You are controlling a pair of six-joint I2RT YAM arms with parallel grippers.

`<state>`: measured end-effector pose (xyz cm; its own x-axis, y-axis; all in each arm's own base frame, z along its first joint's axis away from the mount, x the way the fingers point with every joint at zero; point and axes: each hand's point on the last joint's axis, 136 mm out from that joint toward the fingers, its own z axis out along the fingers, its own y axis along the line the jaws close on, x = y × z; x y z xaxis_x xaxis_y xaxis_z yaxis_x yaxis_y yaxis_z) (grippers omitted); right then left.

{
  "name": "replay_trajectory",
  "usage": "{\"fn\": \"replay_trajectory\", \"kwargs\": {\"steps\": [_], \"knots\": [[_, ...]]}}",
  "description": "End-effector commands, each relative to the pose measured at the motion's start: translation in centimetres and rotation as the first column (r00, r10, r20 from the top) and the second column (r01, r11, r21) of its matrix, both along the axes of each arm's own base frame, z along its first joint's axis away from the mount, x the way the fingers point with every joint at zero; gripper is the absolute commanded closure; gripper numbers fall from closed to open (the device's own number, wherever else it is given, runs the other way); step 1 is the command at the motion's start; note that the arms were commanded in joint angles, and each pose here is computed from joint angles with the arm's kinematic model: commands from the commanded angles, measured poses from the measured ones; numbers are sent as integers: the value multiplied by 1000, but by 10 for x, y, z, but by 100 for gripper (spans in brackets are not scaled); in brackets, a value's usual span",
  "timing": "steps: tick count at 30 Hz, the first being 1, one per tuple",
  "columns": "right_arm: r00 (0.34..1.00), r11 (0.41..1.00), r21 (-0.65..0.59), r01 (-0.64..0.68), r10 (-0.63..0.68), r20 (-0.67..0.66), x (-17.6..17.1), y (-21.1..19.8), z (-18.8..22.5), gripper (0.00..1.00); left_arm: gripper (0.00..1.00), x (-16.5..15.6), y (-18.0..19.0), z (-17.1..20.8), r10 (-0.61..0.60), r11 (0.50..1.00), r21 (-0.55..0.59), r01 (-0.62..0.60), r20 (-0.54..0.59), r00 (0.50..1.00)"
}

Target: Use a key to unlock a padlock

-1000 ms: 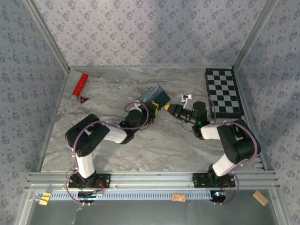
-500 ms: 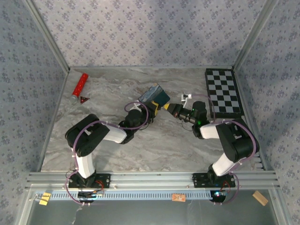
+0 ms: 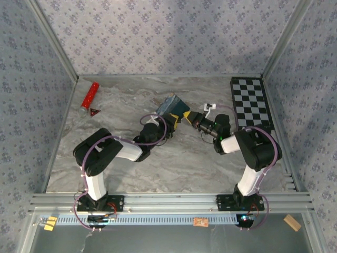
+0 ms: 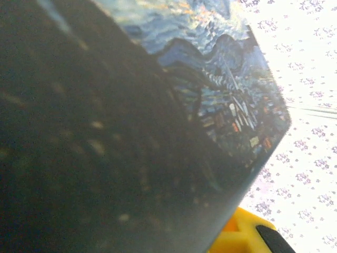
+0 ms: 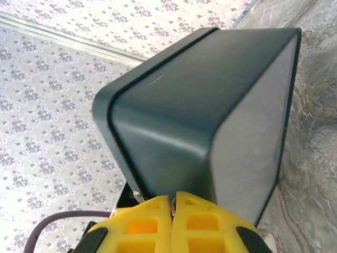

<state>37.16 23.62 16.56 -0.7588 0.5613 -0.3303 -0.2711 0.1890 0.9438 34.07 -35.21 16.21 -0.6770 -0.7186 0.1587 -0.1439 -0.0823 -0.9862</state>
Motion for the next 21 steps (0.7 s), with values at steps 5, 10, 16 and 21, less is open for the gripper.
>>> {"fn": "replay_trajectory", "kwargs": {"steps": [5,10,16,21], "knots": [[961,961,-14,-276,276,8,-62,67,5,100,100,-96,-63,114,-395,874,-157,461,324,859],[978,977,-52,-207,207,-6,-74,51,-1,100,100,-88,-49,94,-348,917,-101,387,277,896],[987,975,-154,-157,160,4,-88,59,4,100,100,-82,-43,96,-322,932,-74,355,279,905],[997,990,-123,-69,63,-51,-89,50,-2,100,100,-78,-37,94,-292,943,-78,325,281,914]]}}
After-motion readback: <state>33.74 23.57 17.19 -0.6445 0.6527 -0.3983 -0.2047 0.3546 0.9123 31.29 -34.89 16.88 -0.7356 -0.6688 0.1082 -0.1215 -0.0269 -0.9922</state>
